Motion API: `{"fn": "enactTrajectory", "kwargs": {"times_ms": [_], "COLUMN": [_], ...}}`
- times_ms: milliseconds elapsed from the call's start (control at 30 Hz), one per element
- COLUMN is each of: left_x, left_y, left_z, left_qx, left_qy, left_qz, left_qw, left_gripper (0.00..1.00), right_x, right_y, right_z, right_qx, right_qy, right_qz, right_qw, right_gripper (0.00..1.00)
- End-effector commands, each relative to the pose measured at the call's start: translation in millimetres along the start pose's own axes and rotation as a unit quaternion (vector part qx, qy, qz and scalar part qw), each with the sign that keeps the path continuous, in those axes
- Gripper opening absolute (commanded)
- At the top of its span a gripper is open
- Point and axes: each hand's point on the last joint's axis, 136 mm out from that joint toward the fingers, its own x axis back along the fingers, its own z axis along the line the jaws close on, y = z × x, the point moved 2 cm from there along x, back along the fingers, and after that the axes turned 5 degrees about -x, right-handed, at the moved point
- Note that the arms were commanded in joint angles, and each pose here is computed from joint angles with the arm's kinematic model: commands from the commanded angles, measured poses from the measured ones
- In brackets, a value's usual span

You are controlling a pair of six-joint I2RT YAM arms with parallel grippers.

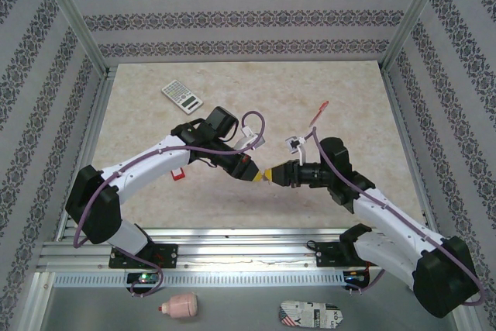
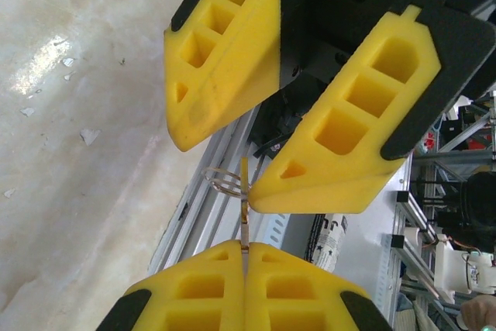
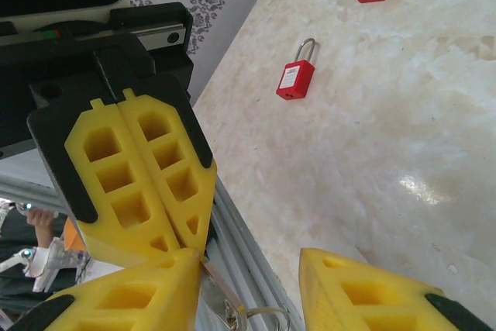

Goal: Unlock with the key

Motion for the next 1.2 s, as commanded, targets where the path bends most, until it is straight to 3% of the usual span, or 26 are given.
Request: {"fn": "enactTrajectory", "kwargs": {"times_ms": [0,133,533,733,800,867,933,1033,1100,1167], "left_x": [2.3,1.5,-2.2,-4.5,-0.3,20.9,70.9,153.4,189.0,201.3], "left_y": [10.7,13.4,20.7,27.4,32.1,38.9,42.3,24.7,8.7,-2.5], "left_z": [-6.4,-7.6,-3.6,4.2,16.4,43.2,85.7,130.9,151.6,175.9], "left_qx": [-0.028,-0.031,-0.034,-0.031,-0.014,0.024,0.103,0.189,0.201,0.219], "left_qy": [-0.019,-0.026,-0.030,-0.015,0.018,0.102,0.207,0.358,0.470,0.530], "left_qz": [-0.013,-0.014,-0.012,-0.016,-0.022,-0.048,-0.107,-0.152,-0.121,-0.069], "left_qw": [0.999,0.999,0.999,0.999,0.999,0.993,0.967,0.902,0.851,0.816], "left_gripper": [0.00,0.00,0.00,0.02,0.52,0.74,0.84,0.90,0.94,0.95], "right_x": [0.2,0.5,-1.5,-0.1,-1.0,-0.7,2.5,5.0,4.0,1.9], "right_y": [-4.6,-7.5,-12.2,-7.0,-4.8,-1.2,7.1,17.2,24.7,28.8], "right_z": [10.5,12.2,11.6,20.0,21.9,13.9,7.9,8.3,6.7,-3.2], "right_qx": [0.009,0.006,0.001,0.010,0.014,0.009,0.008,0.030,0.040,0.041], "right_qy": [0.032,0.045,0.045,0.048,0.035,-0.010,-0.060,-0.132,-0.172,-0.218], "right_qz": [-0.001,-0.002,0.000,-0.015,-0.021,-0.031,-0.054,-0.072,-0.084,-0.086], "right_qw": [0.999,0.999,0.999,0.999,0.999,0.999,0.997,0.988,0.981,0.971], "right_gripper": [0.40,0.40,0.00,0.00,0.00,0.00,0.00,0.00,0.00,0.00]}}
